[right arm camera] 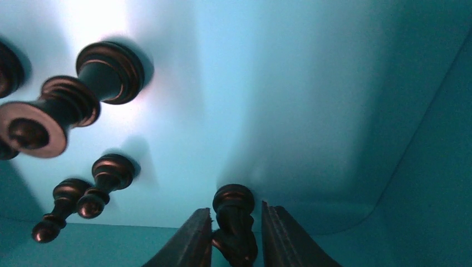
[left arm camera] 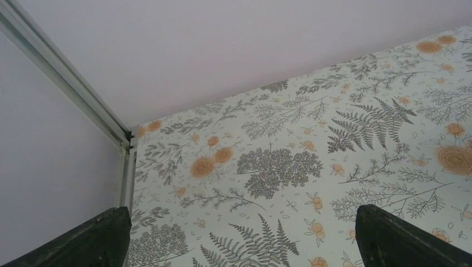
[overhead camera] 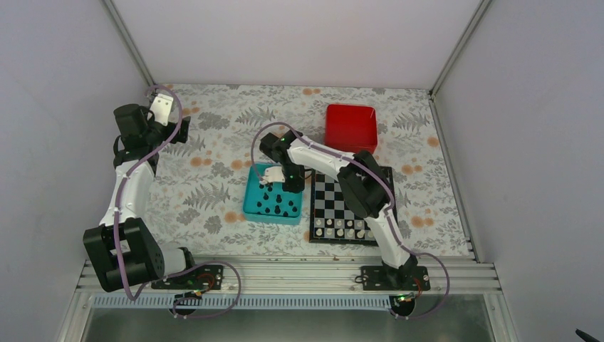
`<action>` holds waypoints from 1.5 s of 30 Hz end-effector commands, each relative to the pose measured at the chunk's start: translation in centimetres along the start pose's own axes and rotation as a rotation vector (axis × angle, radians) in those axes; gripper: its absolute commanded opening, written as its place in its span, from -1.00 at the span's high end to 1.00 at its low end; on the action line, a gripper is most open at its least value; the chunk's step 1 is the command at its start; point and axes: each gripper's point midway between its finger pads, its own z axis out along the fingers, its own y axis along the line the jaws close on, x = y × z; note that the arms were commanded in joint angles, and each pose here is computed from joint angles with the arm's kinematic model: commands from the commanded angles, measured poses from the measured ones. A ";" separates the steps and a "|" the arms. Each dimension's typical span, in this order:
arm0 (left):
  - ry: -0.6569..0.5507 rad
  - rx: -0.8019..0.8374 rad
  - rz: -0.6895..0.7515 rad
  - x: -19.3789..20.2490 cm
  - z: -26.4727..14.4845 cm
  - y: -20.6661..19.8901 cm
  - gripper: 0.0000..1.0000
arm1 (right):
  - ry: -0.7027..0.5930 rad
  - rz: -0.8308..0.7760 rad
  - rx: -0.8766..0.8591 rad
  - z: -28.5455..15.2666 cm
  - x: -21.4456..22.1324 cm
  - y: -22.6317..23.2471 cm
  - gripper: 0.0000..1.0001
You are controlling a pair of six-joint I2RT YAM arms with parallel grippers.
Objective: Set up the chess pieces on the board
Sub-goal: Pick up the chess piece from the storage box, then place the chess piece on the chessboard.
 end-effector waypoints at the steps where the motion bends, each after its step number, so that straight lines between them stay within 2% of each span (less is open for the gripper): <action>1: -0.026 0.015 0.002 -0.6 -0.6 -0.2 -1.00 | 0.008 -0.013 -0.002 0.1 0.0 -0.2 0.56; 4: -0.025 0.017 0.001 -0.5 -0.5 -0.2 -1.00 | -0.010 -0.012 0.002 -0.4 -0.4 -0.3 0.72; 9: -0.029 0.018 -0.001 -0.7 -0.5 -0.2 -1.00 | -0.052 -0.013 0.000 -2.0 -0.9 -0.3 0.83; 14: -0.029 0.019 -0.001 -0.8 -0.5 -0.2 -1.00 | -0.073 -0.007 0.011 -3.9 -0.9 -0.5 0.88; 19: -0.030 0.018 -0.001 -0.8 -0.5 -0.2 -1.00 | -0.110 0.008 0.094 -7.2 -0.4 -1.7 0.89; 25: -0.029 0.016 -0.001 -0.8 -0.5 -0.1 -1.00 | -0.129 0.077 0.170 -10.3 2.7 -3.5 0.89; 35: -0.030 0.017 -0.002 -0.8 -0.5 -0.1 -1.00 | -0.088 0.258 0.112 -8.5 10.9 -6.7 0.87; 45: -0.027 0.012 -0.002 -0.8 -0.7 0.0 -1.00 | -0.051 0.276 0.035 -4.0 11.3 -7.6 0.82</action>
